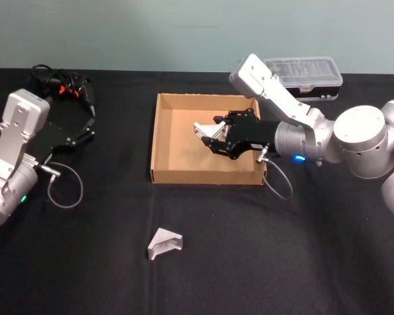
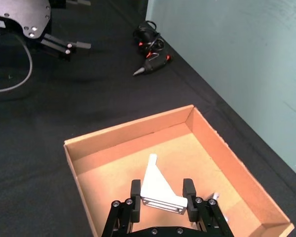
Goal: Use one hand to pick up the angle iron from the table and place it into the box.
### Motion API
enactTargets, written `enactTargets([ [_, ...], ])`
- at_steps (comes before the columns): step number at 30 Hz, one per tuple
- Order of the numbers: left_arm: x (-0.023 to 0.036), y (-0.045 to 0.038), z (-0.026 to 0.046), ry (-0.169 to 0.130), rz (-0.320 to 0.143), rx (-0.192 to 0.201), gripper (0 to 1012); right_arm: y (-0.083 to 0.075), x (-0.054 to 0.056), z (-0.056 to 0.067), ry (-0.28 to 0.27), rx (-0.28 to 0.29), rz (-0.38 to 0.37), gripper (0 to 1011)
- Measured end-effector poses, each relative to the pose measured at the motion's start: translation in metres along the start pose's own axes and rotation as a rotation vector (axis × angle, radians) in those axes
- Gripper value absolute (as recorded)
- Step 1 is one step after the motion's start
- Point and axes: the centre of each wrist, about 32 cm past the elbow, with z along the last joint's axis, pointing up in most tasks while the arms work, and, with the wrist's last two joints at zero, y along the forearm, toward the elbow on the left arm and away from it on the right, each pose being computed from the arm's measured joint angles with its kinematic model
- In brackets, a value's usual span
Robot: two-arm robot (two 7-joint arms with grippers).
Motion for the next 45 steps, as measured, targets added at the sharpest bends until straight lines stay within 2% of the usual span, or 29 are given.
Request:
enactTargets([
  [15,0.0,0.0,0.0,0.0,0.0,0.0,1000,-0.008,0.0,-0.012,0.013,-0.034,0.001,520],
  [35,0.0,0.0,0.0,0.0,0.0,0.0,1000,-0.011,-0.001,-0.02,0.043,-0.043,0.001,520],
  [44,0.0,0.0,0.0,0.0,0.0,0.0,1000,-0.012,-0.003,-0.022,0.044,-0.044,0.002,742],
  [45,0.0,0.0,0.0,0.0,0.0,0.0,1000,-0.012,-0.003,-0.022,0.044,-0.043,0.0,805],
])
